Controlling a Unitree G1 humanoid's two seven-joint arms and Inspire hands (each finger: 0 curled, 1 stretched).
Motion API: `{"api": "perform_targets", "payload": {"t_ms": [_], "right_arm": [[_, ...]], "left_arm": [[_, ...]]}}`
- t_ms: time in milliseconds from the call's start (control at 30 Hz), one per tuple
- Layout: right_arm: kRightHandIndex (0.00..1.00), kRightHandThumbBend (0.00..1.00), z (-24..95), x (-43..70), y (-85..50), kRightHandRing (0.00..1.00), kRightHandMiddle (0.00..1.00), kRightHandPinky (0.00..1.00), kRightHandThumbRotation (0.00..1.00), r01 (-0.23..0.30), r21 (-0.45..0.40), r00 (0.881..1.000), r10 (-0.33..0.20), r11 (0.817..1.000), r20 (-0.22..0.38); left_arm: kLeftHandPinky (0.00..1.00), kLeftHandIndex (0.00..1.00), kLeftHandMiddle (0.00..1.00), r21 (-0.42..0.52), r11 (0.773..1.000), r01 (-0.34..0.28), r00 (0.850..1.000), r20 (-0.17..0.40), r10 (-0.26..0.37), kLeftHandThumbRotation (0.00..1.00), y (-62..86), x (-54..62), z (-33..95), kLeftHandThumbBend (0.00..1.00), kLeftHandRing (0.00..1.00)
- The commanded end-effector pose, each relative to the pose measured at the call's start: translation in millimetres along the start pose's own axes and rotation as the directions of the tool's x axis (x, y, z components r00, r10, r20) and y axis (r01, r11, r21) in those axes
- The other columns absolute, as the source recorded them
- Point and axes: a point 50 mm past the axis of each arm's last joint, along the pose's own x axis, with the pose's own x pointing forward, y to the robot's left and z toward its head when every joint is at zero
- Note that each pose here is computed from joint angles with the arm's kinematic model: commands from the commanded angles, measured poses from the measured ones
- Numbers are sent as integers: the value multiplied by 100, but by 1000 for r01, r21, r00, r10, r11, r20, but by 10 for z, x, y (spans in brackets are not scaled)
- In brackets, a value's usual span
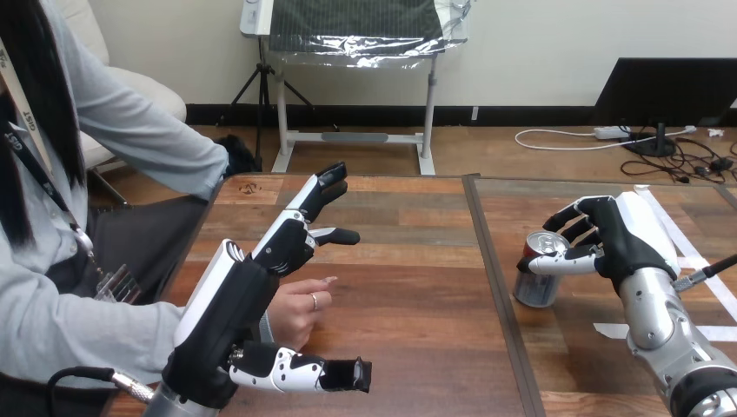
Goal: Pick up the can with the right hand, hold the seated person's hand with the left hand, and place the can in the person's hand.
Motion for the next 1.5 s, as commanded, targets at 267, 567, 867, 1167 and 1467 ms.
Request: {"api": "perform_targets", "payload": {"t_ms": [267,567,867,1167,1467], "right_arm": [[54,77,254,93,-156,45,50,39,0,70,70,992,-77,995,102],[55,78,260,92,-162,44,50,38,0,74,92,991,-84,993,107],[55,77,273,88,-176,44,49,38,0,80,112,988,-94,990,123],[54,77,298,88,-188,43,49,37,0,87,131,985,-106,987,139],[54,77,333,84,-203,41,47,35,0,94,153,979,-119,984,167]], "left_arm": [[77,95,100,15,1000,-2,999,49,1,44,61,115,62,100,97],[76,95,100,25,1000,1,999,51,-2,44,63,116,66,100,96],[74,94,100,31,999,-6,999,49,4,45,64,106,65,100,95],[73,94,99,37,999,-17,999,42,15,45,70,98,64,100,95],[73,92,97,84,996,-42,999,26,40,43,93,86,67,100,92]]}}
